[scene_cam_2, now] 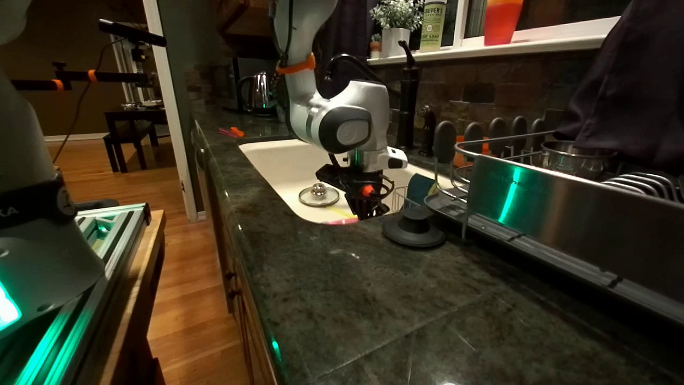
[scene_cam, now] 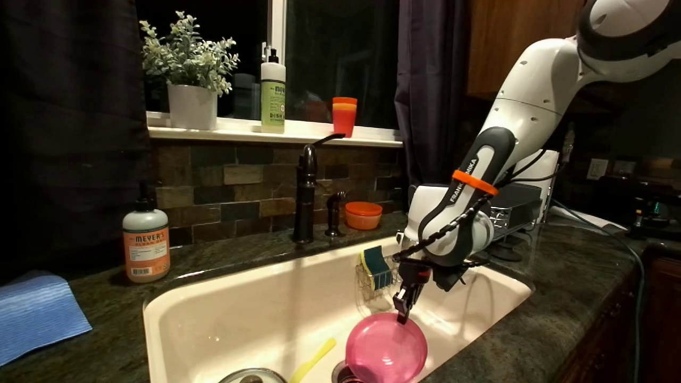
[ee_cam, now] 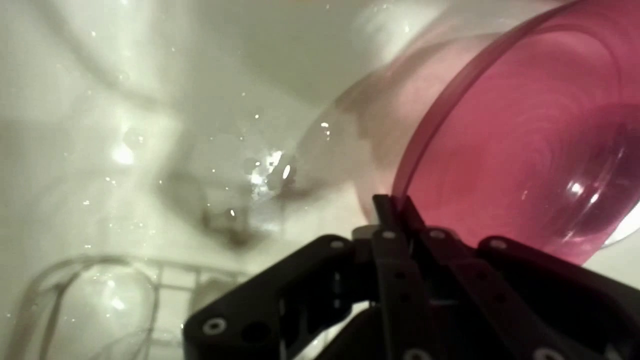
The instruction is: Remove the pink plate from the sink and put it in the drying rack
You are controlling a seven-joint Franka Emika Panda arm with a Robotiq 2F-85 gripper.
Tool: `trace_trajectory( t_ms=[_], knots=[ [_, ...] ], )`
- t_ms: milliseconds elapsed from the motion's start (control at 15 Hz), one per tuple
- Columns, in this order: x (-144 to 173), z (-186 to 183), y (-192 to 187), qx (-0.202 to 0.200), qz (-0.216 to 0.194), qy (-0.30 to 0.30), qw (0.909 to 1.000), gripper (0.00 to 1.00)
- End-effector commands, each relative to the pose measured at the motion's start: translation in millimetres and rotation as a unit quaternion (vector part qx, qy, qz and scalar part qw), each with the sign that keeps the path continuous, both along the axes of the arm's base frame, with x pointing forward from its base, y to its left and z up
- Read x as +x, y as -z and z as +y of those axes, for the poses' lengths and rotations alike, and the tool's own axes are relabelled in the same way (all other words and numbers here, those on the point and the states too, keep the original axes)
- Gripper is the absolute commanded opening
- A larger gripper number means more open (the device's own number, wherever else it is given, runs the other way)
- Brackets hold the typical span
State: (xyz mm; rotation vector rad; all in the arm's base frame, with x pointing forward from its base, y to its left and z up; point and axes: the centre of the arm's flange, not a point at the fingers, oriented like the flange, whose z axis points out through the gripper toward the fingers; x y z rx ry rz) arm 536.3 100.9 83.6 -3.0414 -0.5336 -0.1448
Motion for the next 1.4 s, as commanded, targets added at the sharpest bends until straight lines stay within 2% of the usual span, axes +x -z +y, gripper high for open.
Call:
trace_trajectory(
  t_ms=[0, 200, 333, 667, 933, 1133, 1267, 1333],
  knots=[
    [-22.4, 7.9, -47.5, -0.030, 0.020, 0.008, 0.9993, 0.01],
    [-29.6, 15.5, -83.5, -0.027, 0.024, 0.007, 0.9993, 0.01],
    [-35.7, 21.7, -106.8, -0.041, 0.033, 0.002, 0.9986, 0.01],
    [-55.2, 27.7, -162.7, -0.103, 0.076, 0.000, 0.9917, 0.01],
    [-63.9, 19.4, -219.7, -0.183, 0.083, -0.008, 0.9794, 0.01],
    [-73.7, 8.4, -264.3, -0.277, 0.069, -0.021, 0.9580, 0.01],
    [-79.6, 0.6, -294.1, -0.322, 0.055, -0.019, 0.9449, 0.01],
    [-65.8, 2.7, -267.9, -0.287, 0.070, -0.021, 0.9553, 0.01]
  ],
)
